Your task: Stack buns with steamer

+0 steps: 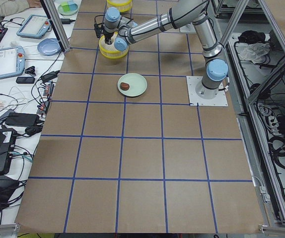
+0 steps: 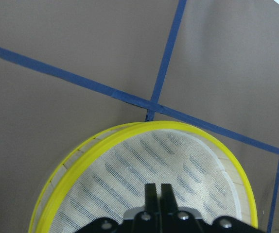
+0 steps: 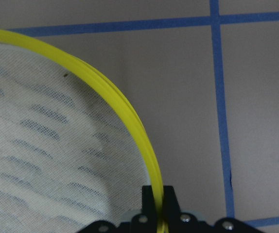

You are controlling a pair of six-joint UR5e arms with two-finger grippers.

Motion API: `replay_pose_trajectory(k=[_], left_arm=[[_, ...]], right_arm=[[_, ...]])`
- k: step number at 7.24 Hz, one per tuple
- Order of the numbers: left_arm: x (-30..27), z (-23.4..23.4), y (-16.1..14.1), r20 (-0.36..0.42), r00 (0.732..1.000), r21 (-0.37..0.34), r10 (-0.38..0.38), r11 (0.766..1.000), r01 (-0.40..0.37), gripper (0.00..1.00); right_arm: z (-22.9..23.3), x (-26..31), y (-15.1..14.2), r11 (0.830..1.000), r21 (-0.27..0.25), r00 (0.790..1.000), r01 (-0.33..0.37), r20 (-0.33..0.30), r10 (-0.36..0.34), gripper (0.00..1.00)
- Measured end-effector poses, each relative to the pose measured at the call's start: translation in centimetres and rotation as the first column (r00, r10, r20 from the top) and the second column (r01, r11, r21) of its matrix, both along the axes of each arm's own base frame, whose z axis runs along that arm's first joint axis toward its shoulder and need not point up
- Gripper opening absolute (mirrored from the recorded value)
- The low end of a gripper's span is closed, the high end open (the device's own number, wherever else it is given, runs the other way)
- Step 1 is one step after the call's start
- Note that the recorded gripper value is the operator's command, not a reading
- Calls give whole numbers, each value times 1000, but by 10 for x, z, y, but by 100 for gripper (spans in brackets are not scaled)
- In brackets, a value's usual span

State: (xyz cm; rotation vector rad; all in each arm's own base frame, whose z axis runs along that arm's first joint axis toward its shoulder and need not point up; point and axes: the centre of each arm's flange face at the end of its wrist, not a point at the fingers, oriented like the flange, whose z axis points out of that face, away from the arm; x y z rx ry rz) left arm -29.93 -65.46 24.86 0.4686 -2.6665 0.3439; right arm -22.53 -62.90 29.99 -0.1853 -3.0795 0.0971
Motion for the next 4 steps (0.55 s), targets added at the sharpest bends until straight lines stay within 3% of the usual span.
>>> replay_pose_trajectory(k=[4], left_arm=[[-4,8,1,-19,999,3,39,999,-39,100]], right_arm=[[43,99,-11,999,-39,1000,23,-11,-23,0]])
